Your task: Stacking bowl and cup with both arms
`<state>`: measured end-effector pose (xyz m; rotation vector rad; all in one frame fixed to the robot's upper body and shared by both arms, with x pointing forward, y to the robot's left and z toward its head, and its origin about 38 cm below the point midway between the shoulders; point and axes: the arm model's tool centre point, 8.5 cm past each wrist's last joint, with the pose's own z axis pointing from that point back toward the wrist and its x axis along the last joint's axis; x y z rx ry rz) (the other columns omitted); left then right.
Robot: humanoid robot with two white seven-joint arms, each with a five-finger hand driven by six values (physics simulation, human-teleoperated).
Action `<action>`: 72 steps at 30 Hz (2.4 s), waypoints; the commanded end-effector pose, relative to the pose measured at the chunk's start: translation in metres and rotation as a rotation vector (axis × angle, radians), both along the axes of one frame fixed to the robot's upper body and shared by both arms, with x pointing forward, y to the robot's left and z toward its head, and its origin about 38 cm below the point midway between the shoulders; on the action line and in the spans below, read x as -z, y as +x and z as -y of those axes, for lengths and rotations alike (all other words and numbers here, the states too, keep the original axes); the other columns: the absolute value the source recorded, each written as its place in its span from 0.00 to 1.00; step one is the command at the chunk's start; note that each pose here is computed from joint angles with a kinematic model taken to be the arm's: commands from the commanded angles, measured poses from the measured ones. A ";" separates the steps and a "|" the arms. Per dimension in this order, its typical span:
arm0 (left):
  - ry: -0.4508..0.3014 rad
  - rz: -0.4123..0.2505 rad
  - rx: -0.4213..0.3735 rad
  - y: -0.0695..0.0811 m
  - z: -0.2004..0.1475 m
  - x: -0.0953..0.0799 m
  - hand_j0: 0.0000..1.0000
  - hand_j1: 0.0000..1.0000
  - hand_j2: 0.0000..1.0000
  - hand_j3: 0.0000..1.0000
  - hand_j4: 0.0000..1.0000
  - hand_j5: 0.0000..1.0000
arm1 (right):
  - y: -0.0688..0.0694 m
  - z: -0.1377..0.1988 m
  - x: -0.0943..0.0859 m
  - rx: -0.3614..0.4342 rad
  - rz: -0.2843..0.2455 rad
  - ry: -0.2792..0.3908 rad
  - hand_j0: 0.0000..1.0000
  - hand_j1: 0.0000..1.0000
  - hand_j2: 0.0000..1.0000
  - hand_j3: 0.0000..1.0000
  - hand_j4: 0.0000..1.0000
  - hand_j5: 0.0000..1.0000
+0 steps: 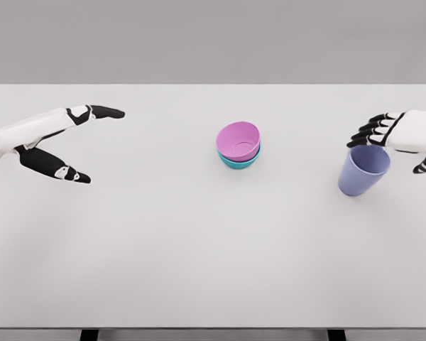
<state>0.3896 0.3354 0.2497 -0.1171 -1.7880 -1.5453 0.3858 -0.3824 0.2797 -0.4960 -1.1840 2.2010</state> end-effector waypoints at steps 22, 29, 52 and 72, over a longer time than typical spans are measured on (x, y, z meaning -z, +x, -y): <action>-0.034 0.009 0.010 0.001 0.008 -0.001 1.00 1.00 1.00 1.00 1.00 1.00 | 0.026 -0.009 0.037 0.018 -0.054 -0.023 1.00 1.00 1.00 1.00 1.00 1.00; -0.042 0.019 0.005 0.002 0.007 -0.004 1.00 1.00 1.00 1.00 1.00 1.00 | 0.033 -0.007 0.040 0.033 -0.060 -0.020 1.00 1.00 1.00 1.00 1.00 1.00; -0.056 0.024 0.005 0.004 0.009 -0.004 1.00 1.00 1.00 1.00 1.00 1.00 | 0.036 -0.015 0.053 0.022 -0.086 -0.027 0.90 0.90 0.90 0.90 0.90 0.90; -0.060 0.045 -0.016 0.004 0.004 -0.007 1.00 1.00 1.00 1.00 1.00 1.00 | 0.045 -0.027 0.039 0.000 -0.052 -0.005 0.63 0.63 0.63 0.63 0.63 0.63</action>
